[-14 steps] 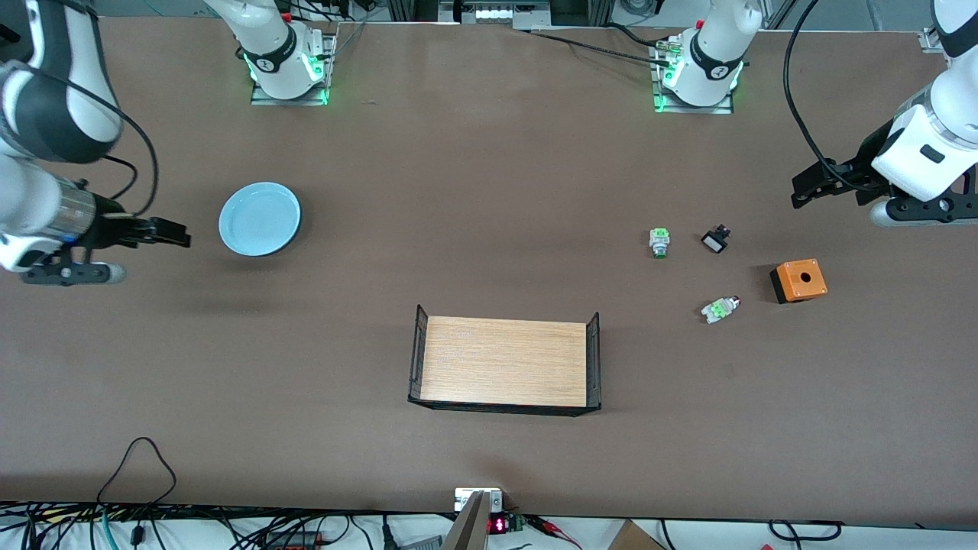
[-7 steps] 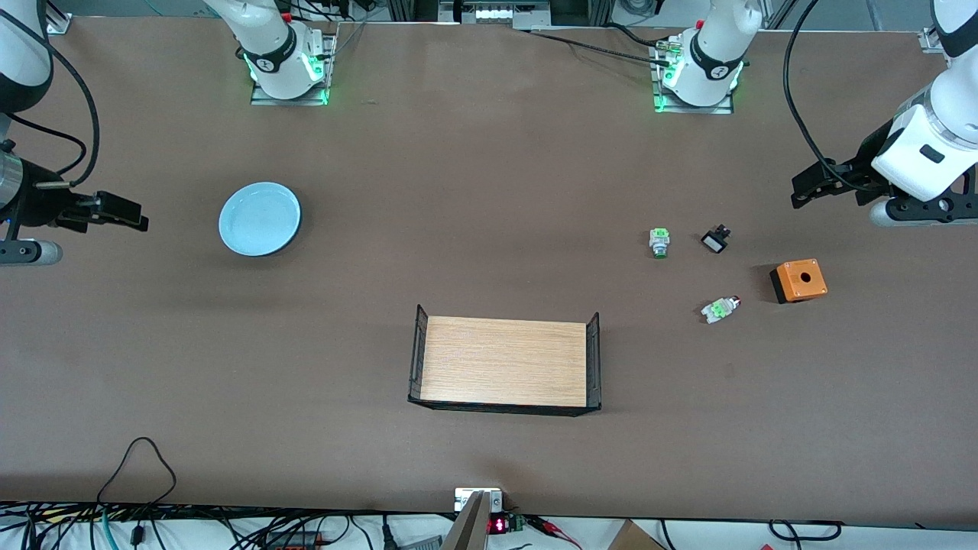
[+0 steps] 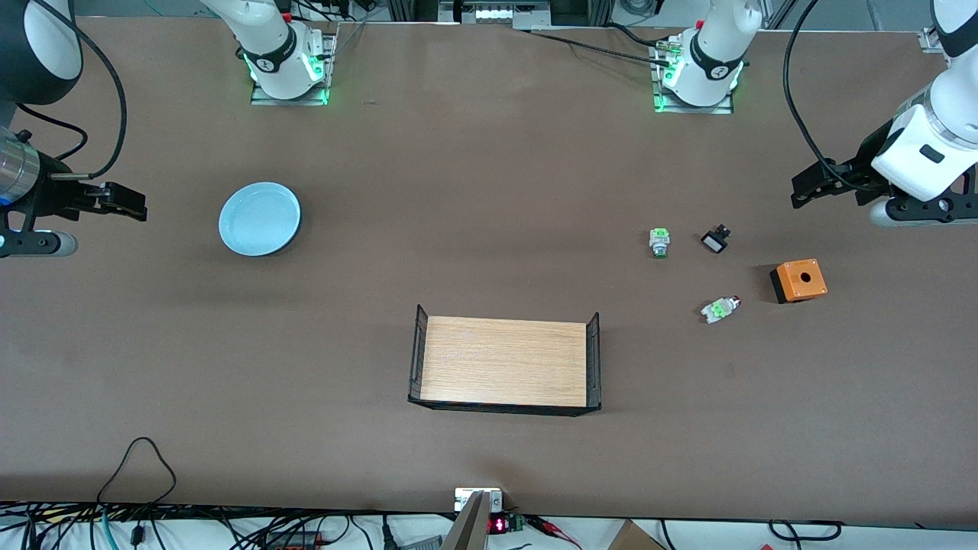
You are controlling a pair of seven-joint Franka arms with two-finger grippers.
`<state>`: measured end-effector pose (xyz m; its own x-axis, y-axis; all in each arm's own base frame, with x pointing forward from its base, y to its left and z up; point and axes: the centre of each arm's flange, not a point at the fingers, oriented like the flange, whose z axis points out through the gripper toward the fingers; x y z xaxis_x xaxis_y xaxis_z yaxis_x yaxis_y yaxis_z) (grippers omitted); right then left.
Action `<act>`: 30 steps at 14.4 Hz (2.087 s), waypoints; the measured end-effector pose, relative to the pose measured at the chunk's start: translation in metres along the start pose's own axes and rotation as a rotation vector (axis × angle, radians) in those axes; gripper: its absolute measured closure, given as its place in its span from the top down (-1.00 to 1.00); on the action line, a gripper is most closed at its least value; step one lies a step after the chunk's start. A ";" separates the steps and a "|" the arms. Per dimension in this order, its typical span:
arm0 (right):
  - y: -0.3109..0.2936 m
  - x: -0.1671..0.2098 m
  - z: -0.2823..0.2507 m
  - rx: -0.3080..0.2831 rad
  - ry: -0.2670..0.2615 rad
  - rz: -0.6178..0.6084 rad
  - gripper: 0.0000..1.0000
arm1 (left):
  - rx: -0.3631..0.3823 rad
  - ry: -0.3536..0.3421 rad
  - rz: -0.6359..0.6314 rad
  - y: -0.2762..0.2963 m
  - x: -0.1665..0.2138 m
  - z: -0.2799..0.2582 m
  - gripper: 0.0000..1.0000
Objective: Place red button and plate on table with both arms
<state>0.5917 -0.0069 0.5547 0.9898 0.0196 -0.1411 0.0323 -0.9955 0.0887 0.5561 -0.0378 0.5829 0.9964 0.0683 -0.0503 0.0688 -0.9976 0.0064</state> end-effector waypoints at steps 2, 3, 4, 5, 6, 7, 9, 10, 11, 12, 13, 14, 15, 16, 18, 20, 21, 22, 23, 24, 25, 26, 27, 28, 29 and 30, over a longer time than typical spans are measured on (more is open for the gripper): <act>0.007 -0.007 0.005 0.003 0.027 0.010 1.00 | 0.000 0.000 0.000 0.000 0.000 0.000 1.00; 0.009 -0.011 0.007 0.005 0.034 0.018 1.00 | 0.000 0.000 0.000 0.000 0.000 0.000 1.00; 0.010 -0.015 0.008 0.008 0.038 0.031 1.00 | 0.000 0.000 0.000 0.000 0.000 0.000 1.00; 0.009 -0.018 0.008 0.013 0.041 0.038 1.00 | 0.000 0.000 0.000 0.000 0.000 0.000 1.00; 0.009 -0.019 0.007 0.016 0.043 0.041 1.00 | 0.000 0.000 0.000 0.000 0.000 0.000 1.00; 0.008 -0.020 0.007 0.016 0.045 0.041 1.00 | 0.000 0.000 0.000 0.000 0.000 0.000 1.00; 0.008 -0.019 0.006 0.018 0.051 0.041 1.00 | 0.000 0.000 0.000 0.000 0.000 0.000 1.00; 0.008 -0.019 0.006 0.018 0.055 0.041 1.00 | 0.000 0.000 0.000 0.000 0.000 0.000 1.00; 0.008 -0.019 0.006 0.018 0.055 0.041 1.00 | 0.000 0.000 0.000 0.000 0.000 0.000 1.00; 0.008 -0.019 0.006 0.018 0.056 0.041 1.00 | 0.000 0.000 0.000 0.000 0.000 0.000 1.00; 0.008 -0.019 0.005 0.018 0.058 0.041 1.00 | 0.000 0.000 0.000 0.000 0.000 0.000 1.00; 0.008 -0.018 0.003 0.018 0.065 0.042 1.00 | 0.000 0.000 0.000 0.000 0.000 0.000 1.00; 0.009 -0.018 -0.002 0.018 0.075 0.042 1.00 | 0.000 0.000 0.000 0.000 0.000 0.000 1.00; 0.009 -0.018 -0.007 0.018 0.087 0.043 1.00 | 0.000 0.000 0.000 0.000 0.000 0.000 1.00; 0.010 -0.018 -0.016 0.018 0.105 0.045 1.00 | 0.000 0.000 0.000 0.000 0.000 0.000 1.00; 0.011 -0.019 -0.022 0.017 0.113 0.046 1.00 | 0.000 0.000 0.000 0.000 0.000 0.000 1.00; 0.011 -0.020 -0.022 0.018 0.110 0.047 1.00 | 0.000 0.000 0.000 0.000 0.000 0.000 1.00; 0.011 -0.021 -0.022 0.018 0.103 0.047 1.00 | 0.000 0.000 0.000 0.000 0.000 0.000 1.00; 0.011 -0.022 -0.021 0.018 0.091 0.047 1.00 | 0.000 0.000 0.000 0.000 0.000 0.000 1.00; 0.012 -0.023 -0.021 0.018 0.082 0.048 1.00 | 0.000 0.000 0.000 0.000 0.000 0.000 1.00; 0.012 -0.024 -0.021 0.019 0.076 0.049 1.00 | 0.000 0.000 0.000 0.000 0.000 0.000 1.00; 0.012 -0.025 -0.021 0.019 0.074 0.049 1.00 | 0.000 0.000 0.000 0.000 0.000 0.000 1.00; 0.013 -0.025 -0.021 0.019 0.073 0.049 1.00 | 0.000 0.000 0.000 0.000 0.000 0.000 1.00; 0.013 -0.025 -0.022 0.019 0.073 0.049 1.00 | 0.000 0.000 0.000 0.000 0.000 0.000 1.00; 0.013 -0.025 -0.022 0.019 0.072 0.049 1.00 | 0.000 0.000 0.000 0.000 0.000 0.000 1.00; 0.013 -0.025 -0.022 0.019 0.072 0.049 1.00 | 0.000 0.000 0.001 0.000 0.000 0.000 1.00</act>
<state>0.5699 -0.0179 0.5807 0.9976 -0.0235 -0.0655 -0.0185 -0.9970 0.0752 0.5561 -0.0380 0.5830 0.9964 0.0678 -0.0502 0.0683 -0.9976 0.0064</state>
